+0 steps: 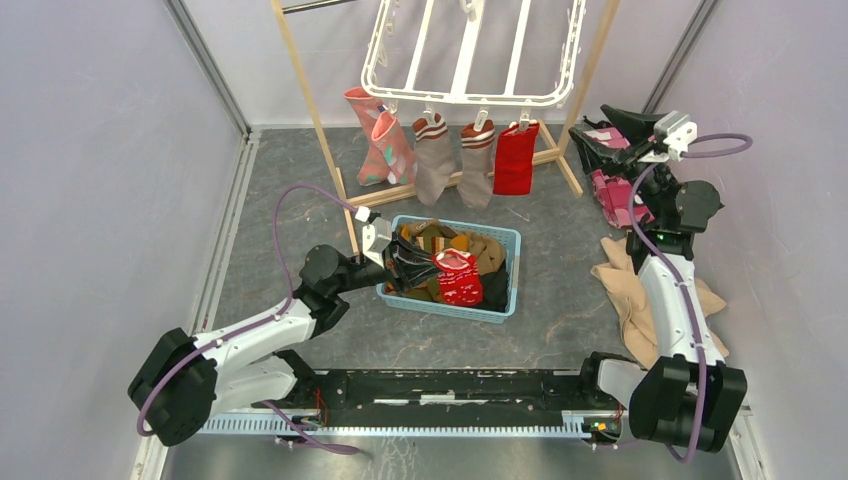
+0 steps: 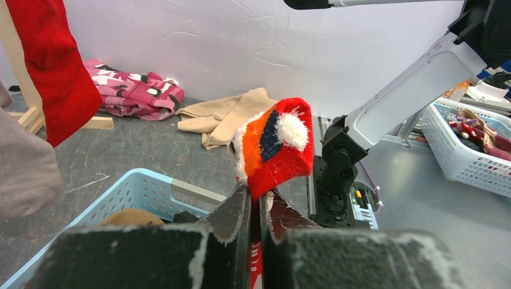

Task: Clip the socks to the hanger
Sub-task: Pick up the sock from the bin, then open the clamp at the hanger.

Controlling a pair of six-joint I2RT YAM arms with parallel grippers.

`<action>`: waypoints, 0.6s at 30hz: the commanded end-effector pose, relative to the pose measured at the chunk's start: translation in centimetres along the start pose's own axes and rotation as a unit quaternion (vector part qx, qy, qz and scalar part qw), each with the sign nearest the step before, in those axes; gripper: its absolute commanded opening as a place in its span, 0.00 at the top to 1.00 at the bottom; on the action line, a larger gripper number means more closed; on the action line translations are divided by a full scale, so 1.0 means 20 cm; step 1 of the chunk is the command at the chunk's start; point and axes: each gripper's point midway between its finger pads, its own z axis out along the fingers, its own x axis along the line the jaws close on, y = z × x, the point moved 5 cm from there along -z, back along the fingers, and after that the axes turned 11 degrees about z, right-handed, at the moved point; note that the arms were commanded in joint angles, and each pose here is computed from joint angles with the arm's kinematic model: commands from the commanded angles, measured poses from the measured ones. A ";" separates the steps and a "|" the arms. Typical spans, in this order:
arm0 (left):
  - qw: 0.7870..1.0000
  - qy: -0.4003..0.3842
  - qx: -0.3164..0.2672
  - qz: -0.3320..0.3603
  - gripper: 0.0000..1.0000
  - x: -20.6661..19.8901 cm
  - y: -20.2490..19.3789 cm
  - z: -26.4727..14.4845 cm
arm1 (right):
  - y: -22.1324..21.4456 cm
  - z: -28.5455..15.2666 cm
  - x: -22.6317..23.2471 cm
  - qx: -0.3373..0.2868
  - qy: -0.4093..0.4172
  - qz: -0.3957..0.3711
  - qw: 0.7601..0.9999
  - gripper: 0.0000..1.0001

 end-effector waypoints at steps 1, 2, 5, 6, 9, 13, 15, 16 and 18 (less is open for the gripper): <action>1.000 -0.009 -0.027 0.012 0.92 0.00 0.11 0.03 | 0.15 0.07 0.04 -0.043 0.025 -0.028 0.998 0.26; 1.000 -0.009 -0.027 0.011 0.92 0.00 0.10 0.03 | 0.15 0.09 0.03 -0.041 0.019 -0.028 0.999 0.26; 0.999 -0.010 -0.030 0.008 0.92 0.01 0.11 0.03 | 0.13 0.14 0.02 -0.031 0.013 -0.026 0.999 0.27; 0.999 -0.009 -0.030 0.007 0.92 0.01 0.11 0.04 | 0.12 0.15 0.02 -0.030 0.008 -0.026 0.999 0.27; 1.000 -0.007 -0.030 0.004 0.92 0.01 0.10 0.04 | 0.11 0.19 0.01 -0.025 -0.012 -0.031 0.999 0.27; 1.000 -0.005 -0.029 0.003 0.92 0.01 0.10 0.04 | 0.09 0.22 -0.01 -0.017 -0.038 -0.036 0.998 0.28; 1.000 -0.005 -0.029 0.002 0.92 0.02 0.10 0.04 | 0.09 0.24 -0.02 -0.017 -0.046 -0.040 0.998 0.29; 1.000 -0.004 -0.029 0.001 0.92 0.02 0.10 0.04 | 0.09 0.25 -0.02 -0.016 -0.049 -0.043 0.998 0.29; 1.000 -0.004 -0.029 0.002 0.92 0.02 0.10 0.05 | 0.08 0.26 -0.03 -0.012 -0.055 -0.048 0.997 0.30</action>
